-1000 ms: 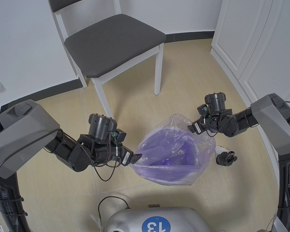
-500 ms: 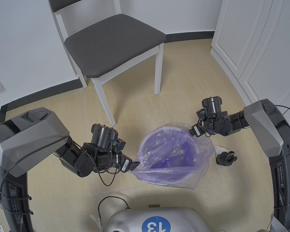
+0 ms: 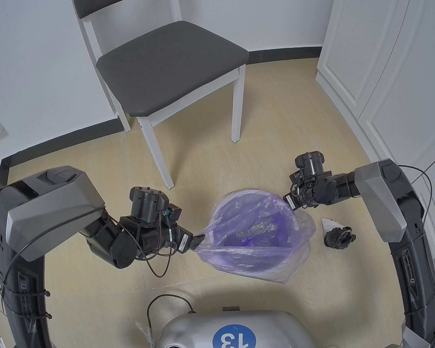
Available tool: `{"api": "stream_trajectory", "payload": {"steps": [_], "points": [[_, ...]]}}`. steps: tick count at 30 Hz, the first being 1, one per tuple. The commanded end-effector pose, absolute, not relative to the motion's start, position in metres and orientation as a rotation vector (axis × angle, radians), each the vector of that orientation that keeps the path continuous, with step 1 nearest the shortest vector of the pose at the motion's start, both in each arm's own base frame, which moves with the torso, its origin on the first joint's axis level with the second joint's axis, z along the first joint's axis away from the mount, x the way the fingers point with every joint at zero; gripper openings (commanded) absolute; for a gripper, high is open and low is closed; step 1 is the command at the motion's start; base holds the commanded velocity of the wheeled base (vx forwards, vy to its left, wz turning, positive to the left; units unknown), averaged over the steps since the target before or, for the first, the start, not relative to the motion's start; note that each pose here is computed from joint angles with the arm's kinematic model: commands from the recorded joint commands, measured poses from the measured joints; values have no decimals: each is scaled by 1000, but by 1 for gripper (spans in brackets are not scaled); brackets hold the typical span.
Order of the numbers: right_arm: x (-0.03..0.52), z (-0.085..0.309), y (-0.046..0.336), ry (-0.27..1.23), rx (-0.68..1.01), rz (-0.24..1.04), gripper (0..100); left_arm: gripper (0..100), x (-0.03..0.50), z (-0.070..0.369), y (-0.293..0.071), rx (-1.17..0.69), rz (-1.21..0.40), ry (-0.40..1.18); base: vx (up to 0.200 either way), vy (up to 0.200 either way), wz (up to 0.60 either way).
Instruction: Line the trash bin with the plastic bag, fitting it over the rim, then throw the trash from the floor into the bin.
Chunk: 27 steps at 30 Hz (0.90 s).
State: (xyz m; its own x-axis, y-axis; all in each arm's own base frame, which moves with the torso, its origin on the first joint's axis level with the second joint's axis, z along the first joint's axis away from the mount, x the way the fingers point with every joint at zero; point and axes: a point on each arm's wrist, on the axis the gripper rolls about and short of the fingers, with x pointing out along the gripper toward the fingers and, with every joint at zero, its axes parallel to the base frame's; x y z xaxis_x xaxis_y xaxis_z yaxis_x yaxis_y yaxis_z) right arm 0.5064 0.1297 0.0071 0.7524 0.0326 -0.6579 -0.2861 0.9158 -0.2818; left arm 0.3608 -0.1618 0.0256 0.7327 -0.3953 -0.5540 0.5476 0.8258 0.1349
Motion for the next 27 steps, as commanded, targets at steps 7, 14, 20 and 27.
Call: {"api": "stream_trajectory", "payload": {"steps": [7, 14, 20, 27], "points": [[481, 96, 119, 651, -325, 209, 100, 100, 351, 61, -161, 207, -548, 436, 0, 0, 0], [441, 132, 108, 644, -358, 229, 100, 100, 346, 52, -157, 198, -558, 428, 0, 0, 0], [367, 159, 130, 595, -376, 424, 100, 100, 338, 37, -153, 218, -550, 479, 0, 0, 0], [305, 129, 164, 550, -545, 607, 100, 100, 331, 24, -147, 219, -542, 503, 0, 0, 0]]}}
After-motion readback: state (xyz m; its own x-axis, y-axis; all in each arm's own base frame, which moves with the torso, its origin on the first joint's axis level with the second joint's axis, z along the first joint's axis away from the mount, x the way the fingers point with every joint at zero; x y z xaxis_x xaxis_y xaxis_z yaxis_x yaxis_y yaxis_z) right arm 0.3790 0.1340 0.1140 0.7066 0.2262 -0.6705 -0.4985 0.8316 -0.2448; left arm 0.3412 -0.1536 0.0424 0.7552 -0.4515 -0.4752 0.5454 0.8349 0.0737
